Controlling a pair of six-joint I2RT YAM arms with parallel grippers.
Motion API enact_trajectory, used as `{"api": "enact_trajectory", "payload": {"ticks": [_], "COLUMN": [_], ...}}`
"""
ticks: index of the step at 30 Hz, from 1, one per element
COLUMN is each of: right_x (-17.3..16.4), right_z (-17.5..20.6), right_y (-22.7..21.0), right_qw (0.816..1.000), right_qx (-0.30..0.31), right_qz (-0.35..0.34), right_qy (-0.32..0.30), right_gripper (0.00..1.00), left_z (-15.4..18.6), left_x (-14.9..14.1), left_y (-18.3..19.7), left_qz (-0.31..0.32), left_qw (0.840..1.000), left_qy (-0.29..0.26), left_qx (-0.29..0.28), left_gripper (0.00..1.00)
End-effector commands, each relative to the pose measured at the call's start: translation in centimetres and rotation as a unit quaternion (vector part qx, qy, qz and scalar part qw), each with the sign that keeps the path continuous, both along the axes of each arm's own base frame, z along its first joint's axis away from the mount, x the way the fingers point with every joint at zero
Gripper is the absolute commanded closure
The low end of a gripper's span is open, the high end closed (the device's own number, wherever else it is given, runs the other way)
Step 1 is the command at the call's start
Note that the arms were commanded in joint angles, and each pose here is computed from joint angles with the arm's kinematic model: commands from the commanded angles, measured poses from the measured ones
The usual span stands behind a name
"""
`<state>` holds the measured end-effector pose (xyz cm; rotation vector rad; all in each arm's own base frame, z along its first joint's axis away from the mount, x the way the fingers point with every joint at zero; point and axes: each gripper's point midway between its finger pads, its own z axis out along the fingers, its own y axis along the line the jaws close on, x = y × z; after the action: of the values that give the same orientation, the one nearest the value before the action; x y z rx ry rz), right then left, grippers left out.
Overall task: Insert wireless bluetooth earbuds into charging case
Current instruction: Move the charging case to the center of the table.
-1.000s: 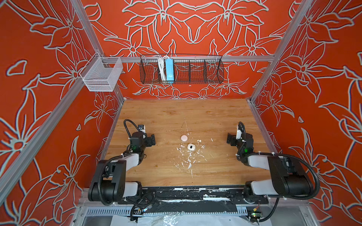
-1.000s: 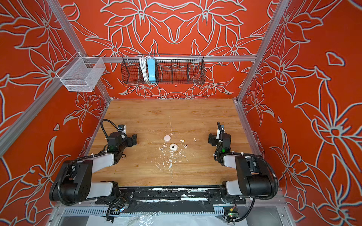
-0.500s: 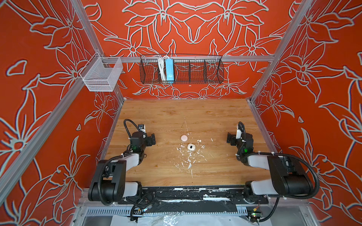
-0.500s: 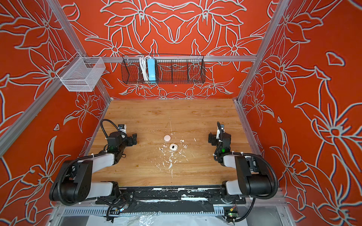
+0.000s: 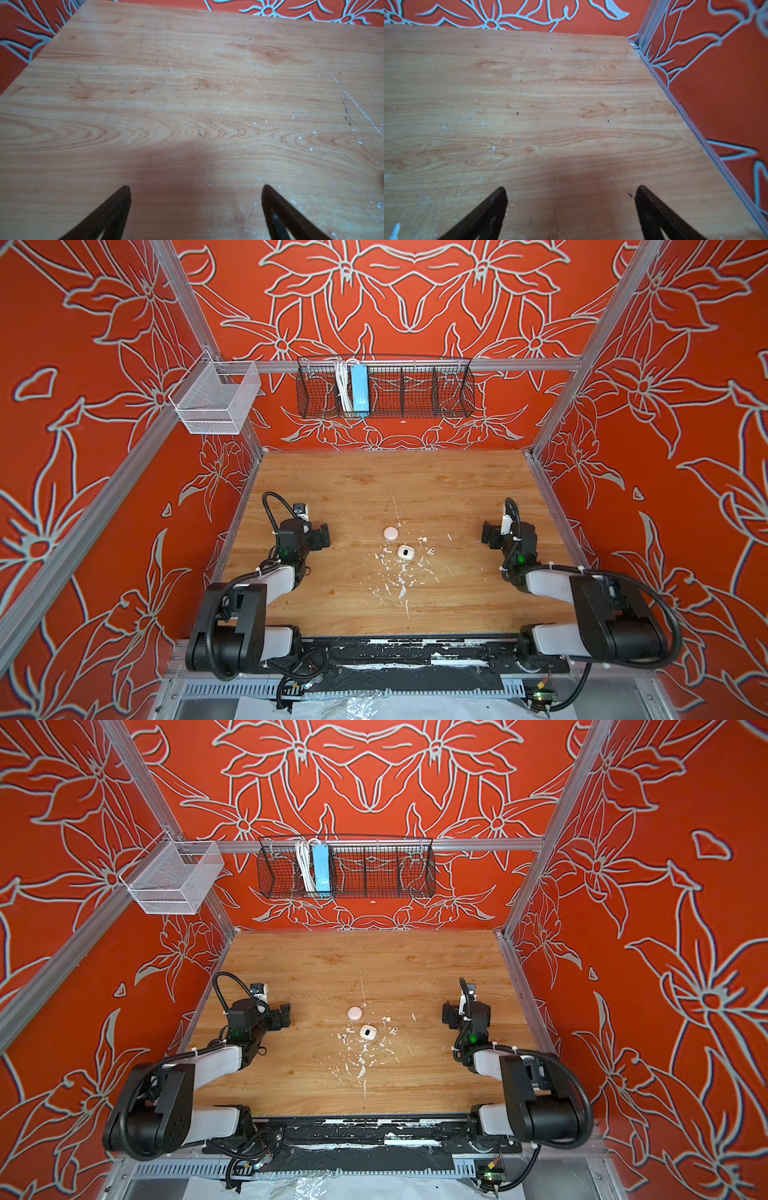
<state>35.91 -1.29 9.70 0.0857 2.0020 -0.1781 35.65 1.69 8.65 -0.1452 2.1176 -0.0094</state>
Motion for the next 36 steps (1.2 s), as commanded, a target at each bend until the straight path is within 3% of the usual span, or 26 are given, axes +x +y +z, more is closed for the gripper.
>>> {"api": "enact_trajectory", "payload": {"ticks": [1, 4, 6, 8, 11, 14, 16, 18, 21, 22, 25, 27, 30, 32, 36], "right_x": [-1.0, -4.6, -6.6, -7.1, -7.8, -7.3, -6.6, -5.8, -4.9, -4.7, -4.4, -4.2, -4.0, -3.8, -3.3], "right_z": [6.1, 7.5, 8.7, 11.8, 16.5, 17.4, 16.1, 14.5, 12.5, 11.8, 9.8, 8.0, 4.2, 2.2, 0.6], "right_y": [-2.3, -4.0, -4.0, -0.9, 3.0, 5.0, 6.4, 8.4, 13.6, 15.5, 20.1, 22.3, 24.6, 25.4, 26.5], "right_qw": [0.995, 0.973, 0.959, 0.957, 0.940, 0.943, 0.950, 0.951, 0.952, 0.952, 0.938, 0.931, 0.921, 0.916, 0.906], "right_qx": [0.014, 0.123, 0.183, 0.244, 0.314, 0.323, 0.309, 0.299, 0.268, 0.255, 0.250, 0.241, 0.239, 0.236, 0.251], "right_qz": [-0.093, -0.195, -0.211, -0.111, 0.003, 0.033, 0.048, 0.068, 0.131, 0.150, 0.193, 0.210, 0.219, 0.211, 0.193], "right_qy": [-0.021, -0.026, -0.058, -0.106, -0.135, -0.071, -0.007, 0.036, 0.071, 0.080, 0.140, 0.175, 0.216, 0.244, 0.281], "right_gripper": [0.02, 0.02, 0.02, 0.02, 0.02, 0.02, 0.02, 0.02, 0.09, 0.11, 0.24, 0.34, 0.53, 0.65, 0.70], "left_z": [5.8, 9.7, 11.9, 13.3, 16.5, 20.7, 21.7, 22.1, 19.5, 18.0, 12.4, 9.8, 6.4, 3.3, -0.3], "left_x": [-0.3, -2.2, -3.6, -5.5, -7.1, -7.9, -7.2, -5.9, -3.0, -2.0, -0.3, 0.3, 0.6, 1.0, 1.2], "left_y": [1.1, 0.8, -0.8, -3.6, -4.2, -5.5, -5.8, -6.9, -8.7, -9.6, -12.8, -15.1, -18.3, -18.8, -18.5], "left_qz": [0.044, 0.067, 0.035, -0.044, -0.036, -0.060, -0.060, -0.080, -0.086, -0.086, -0.085, -0.099, -0.135, -0.124, -0.126], "left_qw": [0.999, 0.993, 0.989, 0.983, 0.953, 0.915, 0.894, 0.887, 0.894, 0.898, 0.924, 0.930, 0.908, 0.894, 0.881], "left_qy": [-0.019, -0.072, -0.096, -0.120, -0.198, -0.242, -0.243, -0.217, -0.116, -0.081, 0.014, 0.075, 0.178, 0.226, 0.274], "left_qx": [-0.003, -0.062, -0.110, -0.132, -0.224, -0.317, -0.372, -0.398, -0.424, -0.424, -0.373, -0.346, -0.355, -0.366, -0.365], "left_gripper": [0.03, 0.03, 0.03, 0.03, 0.03, 0.03, 0.03, 0.03, 0.02, 0.07, 0.10, 0.17, 0.28, 0.32, 0.40]}}
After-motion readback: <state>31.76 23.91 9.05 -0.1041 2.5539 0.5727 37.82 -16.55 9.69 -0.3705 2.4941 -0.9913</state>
